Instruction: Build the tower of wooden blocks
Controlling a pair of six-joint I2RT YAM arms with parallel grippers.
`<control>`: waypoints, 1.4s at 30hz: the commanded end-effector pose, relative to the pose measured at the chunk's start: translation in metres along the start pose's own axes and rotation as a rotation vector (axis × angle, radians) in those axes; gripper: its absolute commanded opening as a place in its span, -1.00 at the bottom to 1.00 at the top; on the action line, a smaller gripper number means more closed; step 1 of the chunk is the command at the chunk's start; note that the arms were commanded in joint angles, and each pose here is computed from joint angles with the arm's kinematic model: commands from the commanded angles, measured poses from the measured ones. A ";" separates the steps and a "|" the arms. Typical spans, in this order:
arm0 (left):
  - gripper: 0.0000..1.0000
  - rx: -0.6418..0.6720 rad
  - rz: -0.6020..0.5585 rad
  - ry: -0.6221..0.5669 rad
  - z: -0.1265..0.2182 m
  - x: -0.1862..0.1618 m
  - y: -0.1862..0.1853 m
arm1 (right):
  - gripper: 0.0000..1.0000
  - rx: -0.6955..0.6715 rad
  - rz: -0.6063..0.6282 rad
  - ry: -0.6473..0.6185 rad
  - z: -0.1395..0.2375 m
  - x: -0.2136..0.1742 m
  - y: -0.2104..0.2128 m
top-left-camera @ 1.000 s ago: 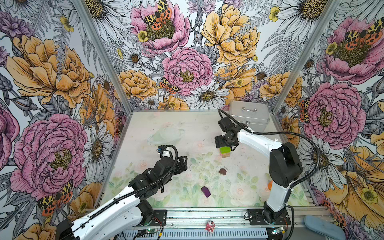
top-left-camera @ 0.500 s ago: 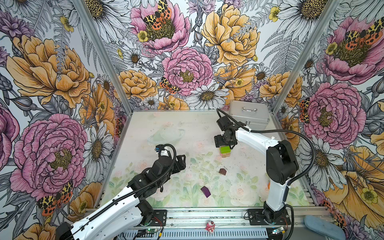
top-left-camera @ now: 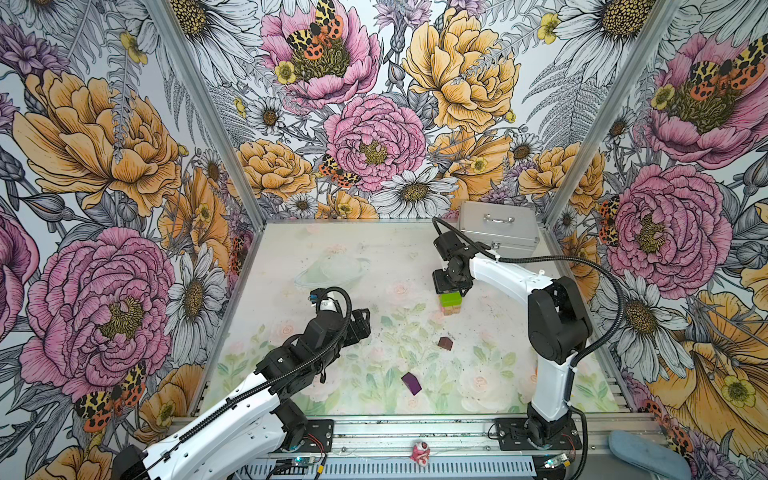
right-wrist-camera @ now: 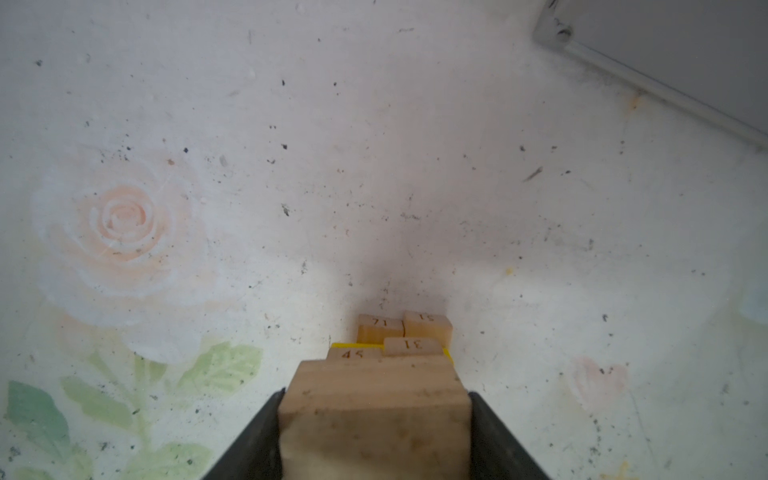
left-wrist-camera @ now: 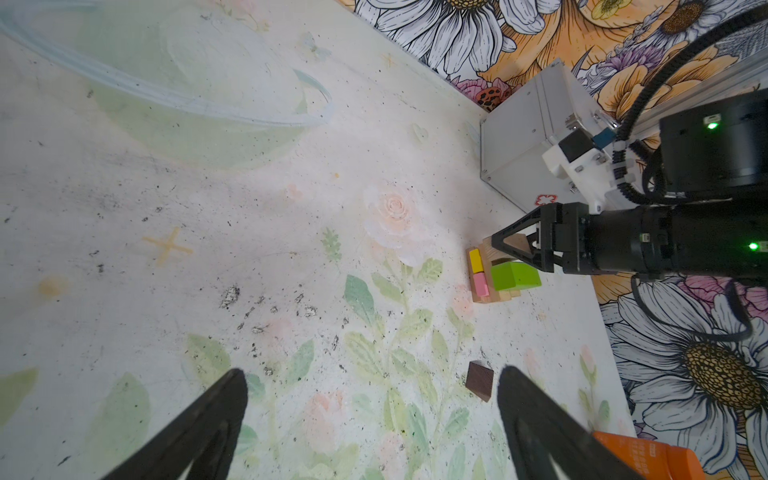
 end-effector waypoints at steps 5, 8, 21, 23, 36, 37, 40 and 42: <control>0.91 -0.038 -0.003 -0.004 0.000 0.004 -0.010 | 0.09 -0.016 -0.023 -0.028 0.009 0.008 -0.008; 0.91 -0.038 -0.002 -0.005 0.000 0.005 -0.011 | 0.07 -0.014 -0.028 -0.030 0.011 0.008 -0.008; 0.91 -0.047 0.003 -0.010 0.003 0.005 -0.009 | 0.03 -0.024 -0.055 -0.018 0.010 0.005 -0.012; 0.90 -0.046 0.003 -0.010 0.003 0.005 -0.009 | 0.04 -0.025 -0.056 -0.015 0.009 0.004 -0.012; 0.90 -0.046 0.003 -0.009 0.002 0.006 -0.009 | 0.12 -0.019 -0.062 -0.012 0.010 0.002 -0.011; 0.90 -0.046 0.003 -0.009 0.003 0.005 -0.009 | 0.15 -0.018 -0.064 -0.012 0.011 0.002 -0.012; 0.90 -0.050 0.005 -0.009 0.004 0.005 -0.009 | 0.25 -0.019 -0.064 -0.026 0.016 0.004 -0.012; 0.90 -0.050 0.008 -0.011 0.004 0.005 -0.008 | 0.33 -0.021 -0.061 -0.038 0.021 0.005 -0.013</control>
Point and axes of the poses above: each gripper's point midway between its finger pads, its own z axis back along the fingers, its own y axis along the line the jaws close on, x = y × z, the point moved 1 cm from there along z, back along the fingers, and after that the axes turned 10 degrees about z, right-handed, at the moved point
